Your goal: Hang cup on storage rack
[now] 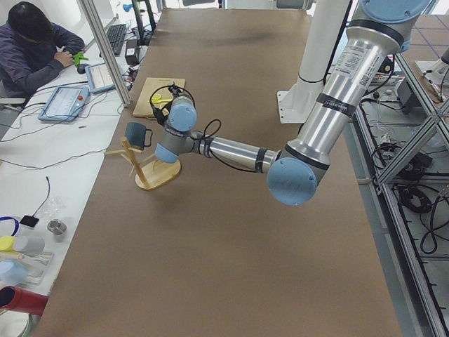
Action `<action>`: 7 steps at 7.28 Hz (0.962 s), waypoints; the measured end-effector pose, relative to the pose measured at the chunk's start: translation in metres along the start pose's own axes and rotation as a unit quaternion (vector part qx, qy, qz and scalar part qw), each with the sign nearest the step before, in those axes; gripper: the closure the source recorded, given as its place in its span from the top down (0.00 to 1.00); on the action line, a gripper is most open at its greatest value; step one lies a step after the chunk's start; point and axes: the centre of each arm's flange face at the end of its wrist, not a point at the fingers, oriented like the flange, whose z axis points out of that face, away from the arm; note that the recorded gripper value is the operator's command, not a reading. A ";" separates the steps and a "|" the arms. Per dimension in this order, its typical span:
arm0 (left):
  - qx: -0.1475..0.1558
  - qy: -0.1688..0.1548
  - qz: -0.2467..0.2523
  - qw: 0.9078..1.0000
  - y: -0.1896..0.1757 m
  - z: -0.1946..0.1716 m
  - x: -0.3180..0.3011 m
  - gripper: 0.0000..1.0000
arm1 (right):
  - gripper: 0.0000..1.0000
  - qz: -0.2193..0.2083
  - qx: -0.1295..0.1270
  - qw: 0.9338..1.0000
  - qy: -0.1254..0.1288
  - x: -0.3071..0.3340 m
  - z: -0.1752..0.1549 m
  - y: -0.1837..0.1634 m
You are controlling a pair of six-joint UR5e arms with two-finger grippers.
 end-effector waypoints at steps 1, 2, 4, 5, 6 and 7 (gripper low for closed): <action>-0.005 -0.018 0.078 0.997 0.001 -0.028 0.006 0.99 | 1.00 0.001 -0.001 1.000 0.000 0.000 0.001 0.001; -0.001 -0.028 0.162 0.986 0.001 -0.057 0.010 0.99 | 1.00 0.002 -0.002 1.000 -0.001 0.001 0.001 0.001; 0.025 -0.047 0.327 0.944 -0.007 -0.112 -0.019 0.99 | 1.00 0.004 -0.003 1.000 -0.002 0.002 0.003 0.002; 0.038 -0.064 0.386 0.919 -0.012 -0.131 -0.041 0.99 | 1.00 0.005 -0.004 1.000 -0.002 0.003 0.004 0.003; 0.051 -0.085 0.427 0.899 -0.019 -0.147 -0.056 0.99 | 1.00 0.005 -0.004 1.000 -0.001 0.003 0.004 0.003; 0.061 -0.103 0.455 0.883 -0.025 -0.161 -0.068 0.99 | 1.00 0.005 -0.004 1.000 -0.001 0.003 0.004 0.004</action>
